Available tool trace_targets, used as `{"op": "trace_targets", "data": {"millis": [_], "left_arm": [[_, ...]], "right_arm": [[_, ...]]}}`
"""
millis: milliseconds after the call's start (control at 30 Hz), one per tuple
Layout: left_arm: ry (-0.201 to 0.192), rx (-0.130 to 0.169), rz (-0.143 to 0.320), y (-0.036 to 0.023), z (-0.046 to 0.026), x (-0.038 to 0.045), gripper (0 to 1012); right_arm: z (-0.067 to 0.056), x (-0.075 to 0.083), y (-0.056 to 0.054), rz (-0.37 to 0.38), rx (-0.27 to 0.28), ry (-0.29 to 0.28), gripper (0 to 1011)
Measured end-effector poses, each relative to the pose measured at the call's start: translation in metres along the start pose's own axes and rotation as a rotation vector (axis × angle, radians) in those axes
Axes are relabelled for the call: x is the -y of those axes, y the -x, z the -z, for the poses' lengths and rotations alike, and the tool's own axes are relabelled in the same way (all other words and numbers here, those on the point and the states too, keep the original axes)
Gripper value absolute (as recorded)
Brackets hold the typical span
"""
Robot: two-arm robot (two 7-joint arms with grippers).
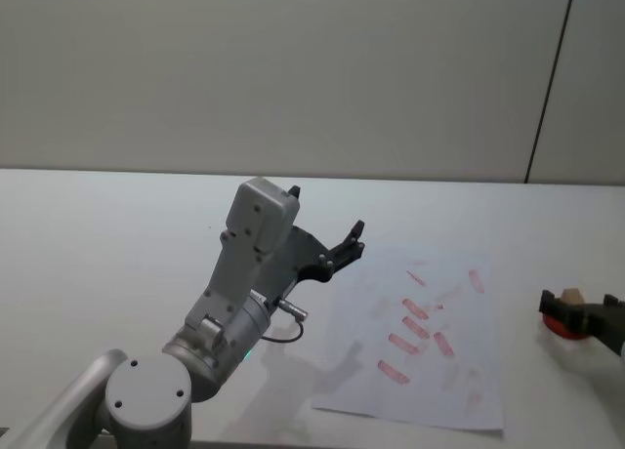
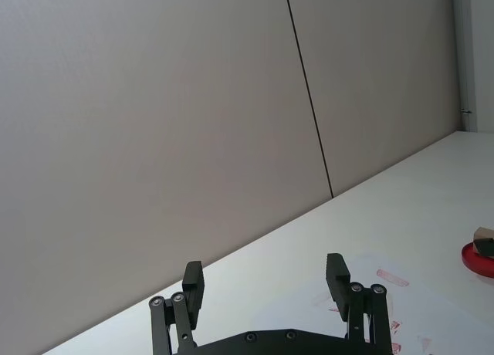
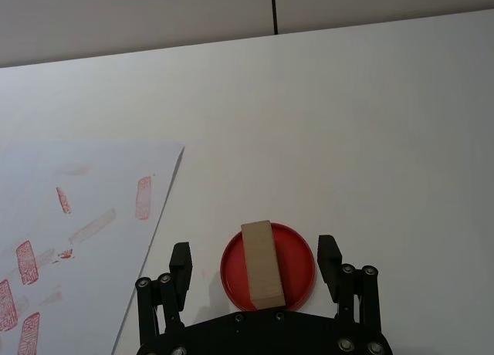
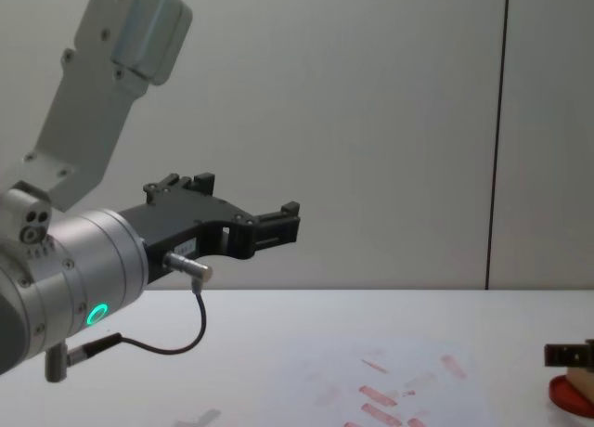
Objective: Use the one hand to pick up the stamp and affix it onto the A4 paper.
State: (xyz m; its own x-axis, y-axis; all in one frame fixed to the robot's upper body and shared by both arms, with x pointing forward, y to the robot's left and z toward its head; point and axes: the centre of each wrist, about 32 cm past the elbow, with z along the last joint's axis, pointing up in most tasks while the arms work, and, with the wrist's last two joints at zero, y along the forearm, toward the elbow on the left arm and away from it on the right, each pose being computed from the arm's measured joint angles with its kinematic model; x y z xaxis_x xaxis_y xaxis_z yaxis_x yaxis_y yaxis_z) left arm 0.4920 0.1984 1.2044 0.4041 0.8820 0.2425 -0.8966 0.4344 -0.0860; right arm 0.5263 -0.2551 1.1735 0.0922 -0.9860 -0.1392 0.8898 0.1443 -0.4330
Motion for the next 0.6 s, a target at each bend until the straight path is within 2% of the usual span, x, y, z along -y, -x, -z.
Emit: {"op": "trace_targets", "data": {"millis": [600], "left_arm": [[0.000, 0.000, 0.000, 0.0000, 0.0000, 0.0000, 1002]], "right_arm": [[0.0058, -0.0063, 0.0035, 0.014, -0.021, 0.025, 1001]]}}
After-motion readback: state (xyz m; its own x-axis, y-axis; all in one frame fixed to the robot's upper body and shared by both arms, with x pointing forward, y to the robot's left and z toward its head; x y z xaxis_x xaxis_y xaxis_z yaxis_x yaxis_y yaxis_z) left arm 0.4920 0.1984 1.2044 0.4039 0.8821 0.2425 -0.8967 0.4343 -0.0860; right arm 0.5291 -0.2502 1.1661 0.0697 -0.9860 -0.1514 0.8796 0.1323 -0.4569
